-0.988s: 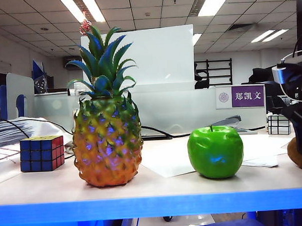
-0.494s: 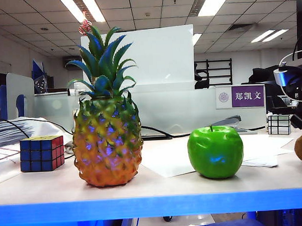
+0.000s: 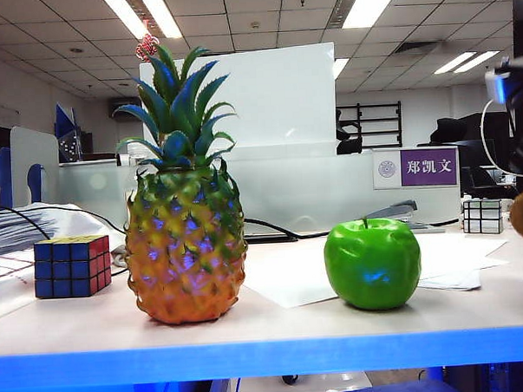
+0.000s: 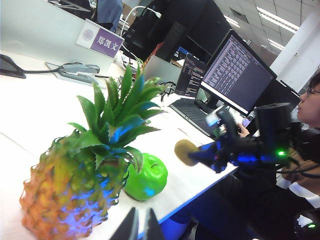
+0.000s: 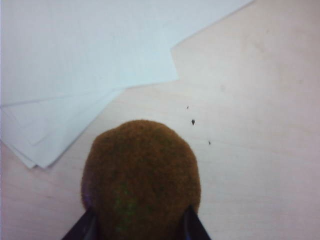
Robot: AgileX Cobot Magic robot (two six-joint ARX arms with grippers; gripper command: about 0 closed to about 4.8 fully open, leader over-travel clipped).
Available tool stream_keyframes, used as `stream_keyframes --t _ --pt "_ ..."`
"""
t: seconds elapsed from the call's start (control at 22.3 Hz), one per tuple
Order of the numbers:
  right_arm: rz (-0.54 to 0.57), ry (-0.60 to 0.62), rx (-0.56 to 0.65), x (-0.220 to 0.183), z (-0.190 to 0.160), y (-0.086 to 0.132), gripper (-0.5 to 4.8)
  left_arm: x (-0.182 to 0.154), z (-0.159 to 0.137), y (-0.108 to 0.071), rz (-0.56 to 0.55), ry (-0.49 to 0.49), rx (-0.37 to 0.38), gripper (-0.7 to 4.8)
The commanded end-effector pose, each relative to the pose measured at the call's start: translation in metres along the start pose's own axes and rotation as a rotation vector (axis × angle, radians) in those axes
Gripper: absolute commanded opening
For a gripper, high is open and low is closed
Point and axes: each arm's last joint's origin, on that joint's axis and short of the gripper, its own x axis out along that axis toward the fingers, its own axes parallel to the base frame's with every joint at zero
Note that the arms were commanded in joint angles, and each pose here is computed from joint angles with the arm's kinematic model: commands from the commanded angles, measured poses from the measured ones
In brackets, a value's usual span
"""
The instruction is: Arrange all the fruits from large to small from left to right in a row.
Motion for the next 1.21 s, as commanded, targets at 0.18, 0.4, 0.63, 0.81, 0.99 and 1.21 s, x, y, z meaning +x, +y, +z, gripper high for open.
stream_keyframes --t 0.18,0.4,0.63,0.81,0.99,1.21 --pt "0.109 -0.017 0.035 -0.011 0.001 0.000 -0.05 0.000 0.002 -0.002 -0.010 -0.005 0.021 0.31" --pt "0.105 0.029 0.013 0.000 -0.002 0.003 -0.05 0.000 0.002 -0.001 -0.009 -0.006 0.021 0.31" --pt "0.107 0.100 -0.004 0.023 -0.008 0.011 -0.05 0.000 0.002 -0.002 -0.012 -0.004 0.020 0.31" --pt "0.102 0.149 -0.014 0.033 -0.013 0.014 0.09 0.000 0.002 -0.002 -0.017 0.000 0.017 0.31" --pt "0.080 0.143 -0.009 0.033 -0.012 0.013 3.16 0.000 0.001 -0.002 -0.029 0.009 0.017 0.31" --pt "0.005 0.140 0.022 0.033 -0.011 0.011 4.79 0.000 0.001 -0.002 -0.029 0.009 0.018 0.31"
